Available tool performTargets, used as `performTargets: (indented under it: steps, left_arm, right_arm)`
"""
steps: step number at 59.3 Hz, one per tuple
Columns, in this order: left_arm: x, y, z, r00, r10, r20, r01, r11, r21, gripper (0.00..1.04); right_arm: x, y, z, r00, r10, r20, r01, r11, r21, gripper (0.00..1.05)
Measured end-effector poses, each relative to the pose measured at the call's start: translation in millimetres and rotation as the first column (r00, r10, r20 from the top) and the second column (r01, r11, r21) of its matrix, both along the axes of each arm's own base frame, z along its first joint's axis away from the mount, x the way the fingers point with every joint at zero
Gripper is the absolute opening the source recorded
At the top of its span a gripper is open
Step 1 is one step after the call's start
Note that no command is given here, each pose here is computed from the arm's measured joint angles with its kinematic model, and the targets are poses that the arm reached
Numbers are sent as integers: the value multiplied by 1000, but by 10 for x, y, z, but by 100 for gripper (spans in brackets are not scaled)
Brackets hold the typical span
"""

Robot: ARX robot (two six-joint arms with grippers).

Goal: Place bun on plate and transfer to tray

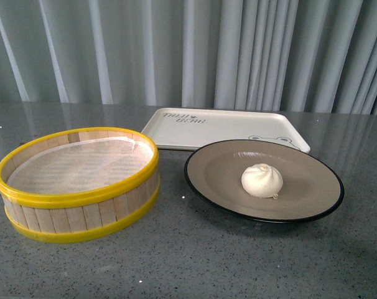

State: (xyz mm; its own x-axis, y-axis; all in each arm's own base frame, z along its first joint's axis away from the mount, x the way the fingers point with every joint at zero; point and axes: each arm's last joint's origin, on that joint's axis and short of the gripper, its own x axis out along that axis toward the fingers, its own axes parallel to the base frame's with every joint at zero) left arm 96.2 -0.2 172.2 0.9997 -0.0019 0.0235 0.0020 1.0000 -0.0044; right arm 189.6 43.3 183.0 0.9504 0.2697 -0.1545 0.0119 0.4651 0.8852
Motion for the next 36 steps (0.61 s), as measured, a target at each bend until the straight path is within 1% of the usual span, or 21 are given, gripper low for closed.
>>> performTargets:
  steps: [7,13,25,28,36]
  left_arm:
    - [0,0,0,1000,0,0,0,1000,0,98]
    - [0,0,0,1000,0,0,0,1000,0,98]
    - [0,0,0,1000,0,0,0,1000,0,98]
    - [0,0,0,1000,0,0,0,1000,0,98]
    - [0,0,0,1000,0,0,0,1000,0,98]
  right_arm:
    - [164,185,-69,996,34,-85,-23,992,125,96]
    - [239,261,-101,989,38,-145,-7,978,210,96]
    - [324,320,-104,978,46,-202,11,962,274,96]
    - [343,331,-136,971,49,-233,18,961,275,96]
    - [389,345,-184,963,51,-264,23,962,272,96]
